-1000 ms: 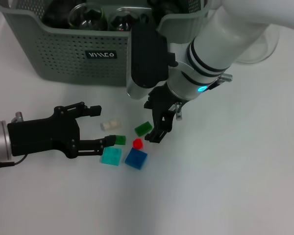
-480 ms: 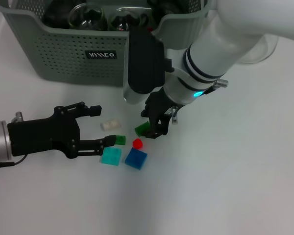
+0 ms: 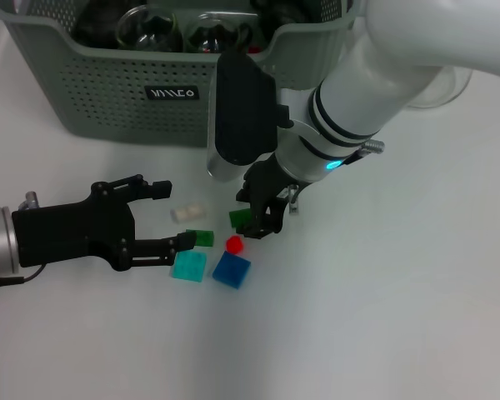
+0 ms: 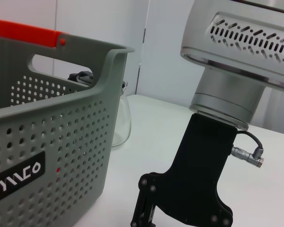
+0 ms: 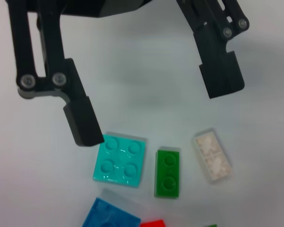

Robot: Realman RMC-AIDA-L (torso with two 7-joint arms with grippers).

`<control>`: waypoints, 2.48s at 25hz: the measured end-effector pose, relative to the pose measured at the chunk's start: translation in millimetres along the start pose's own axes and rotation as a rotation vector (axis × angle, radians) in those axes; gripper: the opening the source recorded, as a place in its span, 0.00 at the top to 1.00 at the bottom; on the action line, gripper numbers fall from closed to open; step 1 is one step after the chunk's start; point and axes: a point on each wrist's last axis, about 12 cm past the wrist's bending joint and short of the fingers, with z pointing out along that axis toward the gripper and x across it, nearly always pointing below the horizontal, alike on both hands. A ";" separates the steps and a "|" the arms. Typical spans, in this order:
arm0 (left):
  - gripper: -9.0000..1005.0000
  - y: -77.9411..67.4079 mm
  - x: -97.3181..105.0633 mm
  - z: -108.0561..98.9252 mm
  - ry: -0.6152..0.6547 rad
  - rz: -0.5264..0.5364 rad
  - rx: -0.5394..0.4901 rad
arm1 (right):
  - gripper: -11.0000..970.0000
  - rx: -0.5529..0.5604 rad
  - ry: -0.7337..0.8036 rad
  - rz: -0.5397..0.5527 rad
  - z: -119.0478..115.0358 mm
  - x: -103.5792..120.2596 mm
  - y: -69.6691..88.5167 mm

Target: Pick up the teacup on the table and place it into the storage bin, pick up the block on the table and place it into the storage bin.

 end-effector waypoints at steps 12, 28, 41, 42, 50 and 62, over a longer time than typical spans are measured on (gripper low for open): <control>0.13 0.0 0.0 0.0 0.000 0.000 0.000 | 0.49 0.005 -0.004 0.034 1.4 2.3 -0.5; 0.13 0.3 1.3 -5.9 -0.008 -0.009 -0.016 | 0.78 -0.018 -0.043 0.076 -21.2 -6.0 -10.0; 0.13 -2.3 3.9 -9.3 -0.010 -0.015 -0.018 | 0.77 0.067 -0.378 0.092 -169.6 -46.8 -47.5; 0.13 -2.1 3.3 -9.0 -0.011 -0.014 -0.017 | 0.77 0.093 -0.420 0.108 -184.0 -49.2 -52.3; 0.13 -0.7 0.5 -8.6 -0.016 -0.006 -0.010 | 0.75 0.354 -0.540 0.314 -216.0 -44.7 -101.7; 0.13 1.3 -1.4 -7.0 -0.015 -0.003 -0.012 | 0.74 0.629 -0.328 0.348 -119.1 -29.9 -135.4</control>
